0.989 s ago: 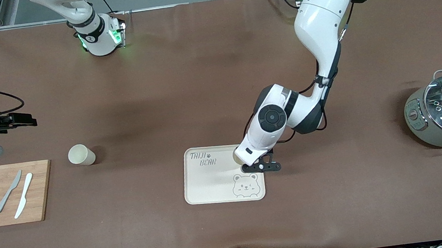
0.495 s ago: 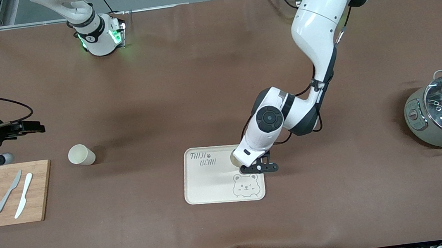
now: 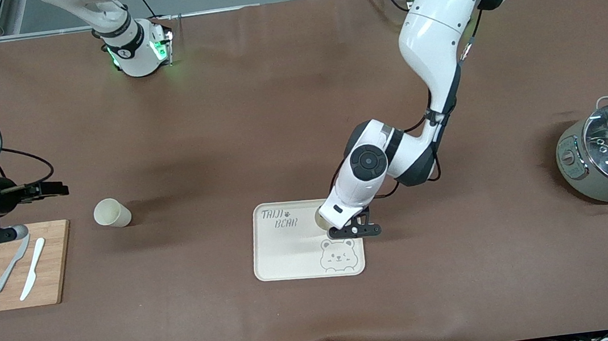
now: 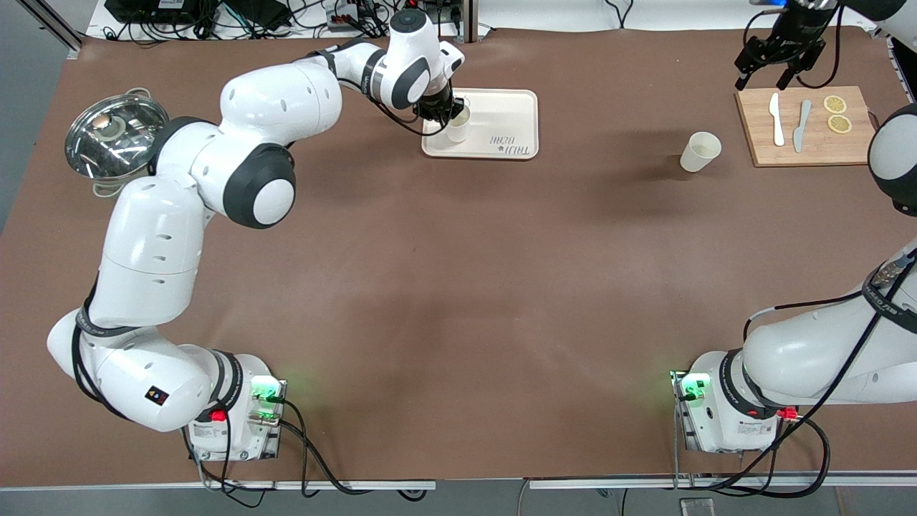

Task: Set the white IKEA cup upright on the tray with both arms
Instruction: 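Lower the cup onto the tray while the right gripper reaches the other cup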

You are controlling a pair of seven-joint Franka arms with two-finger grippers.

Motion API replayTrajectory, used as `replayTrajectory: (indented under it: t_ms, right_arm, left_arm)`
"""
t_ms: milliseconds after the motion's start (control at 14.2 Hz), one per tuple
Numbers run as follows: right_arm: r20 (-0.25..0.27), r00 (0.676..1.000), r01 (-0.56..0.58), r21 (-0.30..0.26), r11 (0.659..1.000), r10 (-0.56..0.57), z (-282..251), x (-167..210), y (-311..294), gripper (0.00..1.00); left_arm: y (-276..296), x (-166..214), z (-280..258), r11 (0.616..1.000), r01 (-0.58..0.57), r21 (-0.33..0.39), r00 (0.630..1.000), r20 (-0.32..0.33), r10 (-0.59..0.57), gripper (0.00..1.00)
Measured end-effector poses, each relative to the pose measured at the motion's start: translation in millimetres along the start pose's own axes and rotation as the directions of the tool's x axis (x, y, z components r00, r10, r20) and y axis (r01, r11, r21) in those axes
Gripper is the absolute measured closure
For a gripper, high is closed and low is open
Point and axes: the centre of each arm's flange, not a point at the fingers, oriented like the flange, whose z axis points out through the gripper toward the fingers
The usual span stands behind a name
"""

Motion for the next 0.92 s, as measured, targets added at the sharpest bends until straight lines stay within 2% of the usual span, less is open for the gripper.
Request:
replayTrajectory:
  t_ms: [71, 141, 353, 707, 919]
  right_arm:
    - [-0.008, 1.000, -0.003, -0.002, 1.000, 0.003, 10, 3, 2, 0.00]
    - [-0.016, 1.000, -0.007, -0.003, 1.000, 0.007, 19, 5, 5, 0.00]
    - [-0.039, 0.999, -0.006, -0.008, 1.000, 0.006, 38, 8, 5, 0.00]
    - [-0.048, 0.999, -0.012, -0.012, 1.000, 0.011, 61, 16, 10, 0.00]
    - [-0.062, 0.998, -0.018, -0.017, 1.000, 0.017, 81, 27, 13, 0.00]
  left_arm:
    - [1, 0, 1, 1.000, -0.005, 0.010, 1.000, -0.008, 0.005, 0.96]
    - [2, -1, 1, 1.000, -0.011, 0.018, 1.000, -0.015, 0.011, 0.91]
    - [4, -2, 1, 1.000, -0.016, 0.023, 1.000, -0.022, 0.017, 0.63]
    - [5, 1, -3, 1.000, -0.015, 0.020, 0.999, -0.030, 0.016, 0.13]
    - [6, 3, -9, 1.000, -0.015, 0.024, 1.000, -0.025, 0.015, 0.12]
